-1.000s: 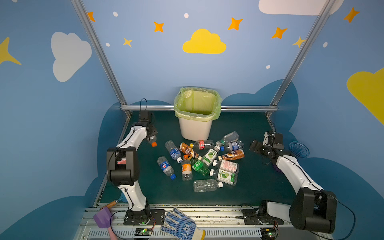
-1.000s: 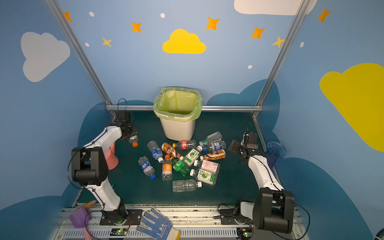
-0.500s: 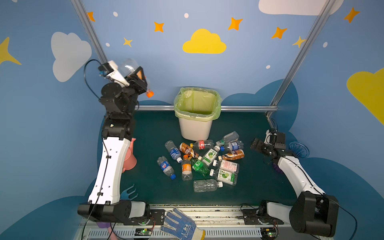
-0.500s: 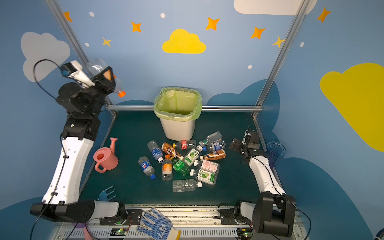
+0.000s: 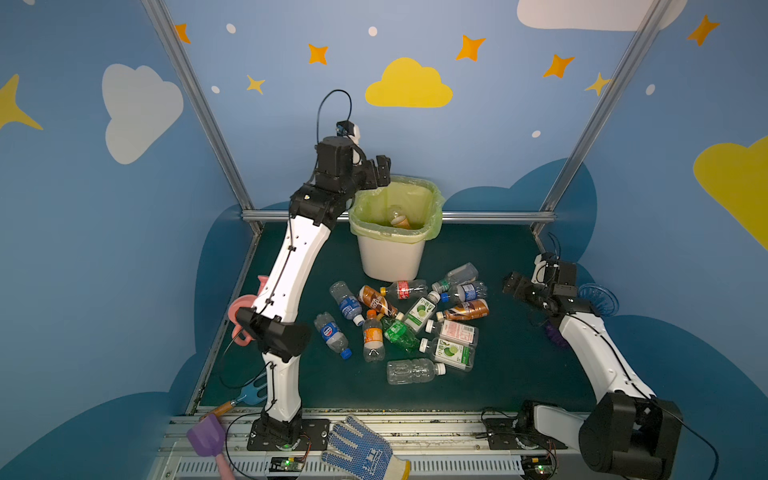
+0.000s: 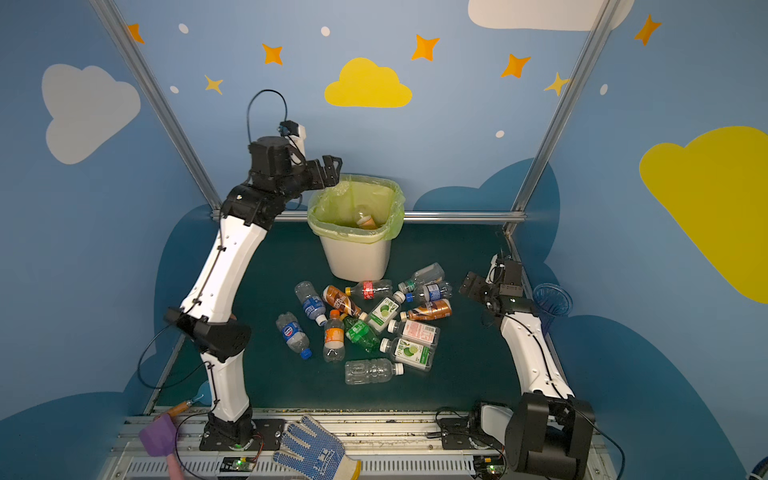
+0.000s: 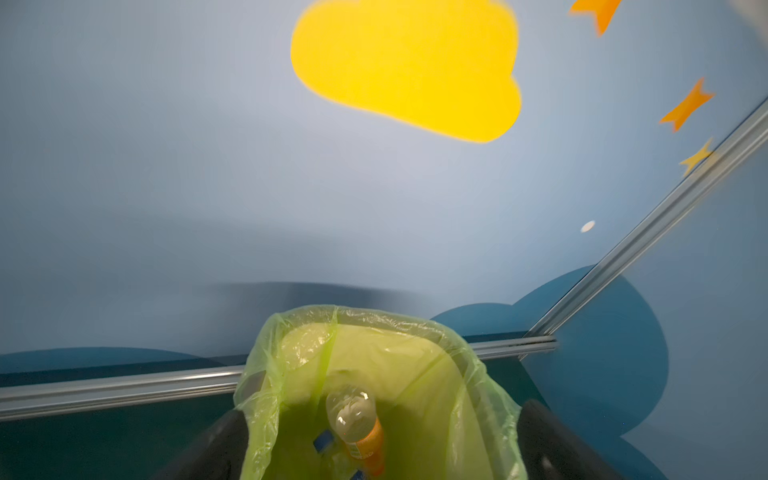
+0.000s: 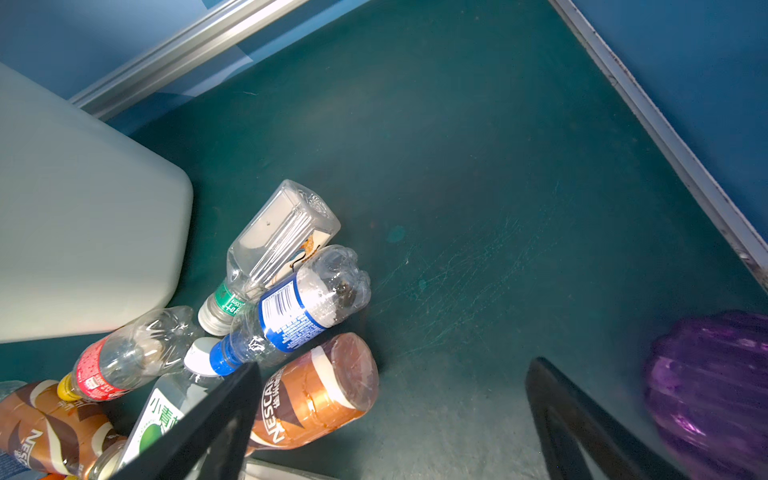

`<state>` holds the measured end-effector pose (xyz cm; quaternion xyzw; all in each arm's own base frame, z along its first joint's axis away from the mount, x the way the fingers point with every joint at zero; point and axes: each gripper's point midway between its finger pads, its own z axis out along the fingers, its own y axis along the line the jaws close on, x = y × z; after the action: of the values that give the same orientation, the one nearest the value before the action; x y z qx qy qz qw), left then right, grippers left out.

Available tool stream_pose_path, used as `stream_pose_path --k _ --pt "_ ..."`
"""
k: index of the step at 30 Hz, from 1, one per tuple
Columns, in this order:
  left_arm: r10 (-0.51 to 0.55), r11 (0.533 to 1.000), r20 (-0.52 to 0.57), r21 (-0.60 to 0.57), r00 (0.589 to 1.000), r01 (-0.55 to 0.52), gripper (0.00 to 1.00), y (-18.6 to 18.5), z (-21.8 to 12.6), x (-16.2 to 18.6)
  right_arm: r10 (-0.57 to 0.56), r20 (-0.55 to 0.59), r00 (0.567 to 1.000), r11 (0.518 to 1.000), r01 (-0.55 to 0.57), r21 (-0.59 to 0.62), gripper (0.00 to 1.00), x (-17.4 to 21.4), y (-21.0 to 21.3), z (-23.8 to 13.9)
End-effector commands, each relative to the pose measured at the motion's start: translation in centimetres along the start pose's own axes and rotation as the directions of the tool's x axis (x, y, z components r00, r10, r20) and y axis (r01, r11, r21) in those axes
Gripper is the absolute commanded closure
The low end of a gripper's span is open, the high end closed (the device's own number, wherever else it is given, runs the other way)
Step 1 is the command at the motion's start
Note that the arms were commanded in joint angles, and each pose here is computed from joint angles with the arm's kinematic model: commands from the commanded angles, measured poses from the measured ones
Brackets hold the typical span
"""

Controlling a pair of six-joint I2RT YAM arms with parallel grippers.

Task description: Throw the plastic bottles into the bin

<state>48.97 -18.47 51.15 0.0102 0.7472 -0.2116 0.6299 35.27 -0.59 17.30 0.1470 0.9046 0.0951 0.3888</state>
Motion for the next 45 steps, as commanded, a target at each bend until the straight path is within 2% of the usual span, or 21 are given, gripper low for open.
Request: stream_pose_path --k 1,7,11,16,18,22,26,29,32,36,40,43,45 --pt "0.024 0.997 0.229 0.072 0.973 -0.042 0.00 -2.4 -5.0 -5.9 0.021 0.002 1.000 1.000 -0.021 0.006 0.02 -0.3 -0.1 -0.6" --pt "0.080 0.994 0.205 -0.085 0.975 -0.064 0.00 1.9 -5.8 -1.3 0.072 -0.024 0.997 0.997 -0.072 -0.005 0.02 -0.1 0.2 -0.1" --pt "0.040 0.986 0.165 -0.165 0.985 -0.012 0.00 6.0 -7.1 2.8 0.140 -0.103 0.985 0.988 -0.145 -0.043 0.02 1.0 1.0 0.8" --pt "-0.052 0.947 0.083 -0.312 0.995 0.076 0.00 12.2 -9.3 9.5 0.301 -0.287 0.909 0.943 -0.328 -0.052 0.02 4.7 2.3 2.8" --pt "-0.098 0.925 0.047 -0.364 0.994 0.109 0.00 14.4 -10.3 12.6 0.328 -0.332 0.885 0.929 -0.366 -0.058 0.02 6.1 3.0 3.5" --pt "-0.168 0.879 -0.013 -0.455 0.986 0.144 0.00 17.5 -12.6 18.6 0.348 -0.378 0.858 0.916 -0.396 -0.056 0.03 8.2 4.3 4.3" --pt "-0.227 0.833 -0.071 -0.531 0.971 0.155 0.00 19.5 -14.6 23.7 0.354 -0.386 0.852 0.917 -0.397 -0.034 0.03 9.1 4.9 4.3" --pt "-0.249 0.815 -0.090 -0.557 0.964 0.159 0.00 20.2 -15.5 25.9 0.355 -0.398 0.846 0.920 -0.391 -0.011 0.03 9.8 5.1 4.1" --pt "-0.264 0.818 -0.111 -0.553 0.958 0.161 0.00 20.1 -15.9 26.8 0.347 -0.401 0.848 0.925 -0.379 -0.003 0.05 10.1 5.0 3.5" --pt "-0.264 0.805 -0.130 -0.575 0.956 0.144 0.00 20.6 -16.0 27.4 0.226 -0.396 0.890 0.958 -0.276 -0.073 0.05 10.2 6.5 1.7" --pt "-0.288 0.783 -0.135 -0.604 0.948 0.152 0.00 21.1 -15.9 28.2 -0.005 -0.354 0.935 0.974 -0.077 -0.215 0.04 10.3 9.6 -0.6" --pt "-0.304 0.752 -0.116 -0.638 0.946 0.164 0.00 21.8 -16.1 28.3 -0.228 -0.281 0.932 0.939 0.133 -0.318 0.04 10.7 12.3 -2.2" --pt "-0.298 0.735 -0.105 -0.659 0.949 0.158 0.00 22.3 -16.3 28.2 -0.365 -0.253 0.896 0.891 0.257 -0.375 0.04 11.5 14.0 -3.1"
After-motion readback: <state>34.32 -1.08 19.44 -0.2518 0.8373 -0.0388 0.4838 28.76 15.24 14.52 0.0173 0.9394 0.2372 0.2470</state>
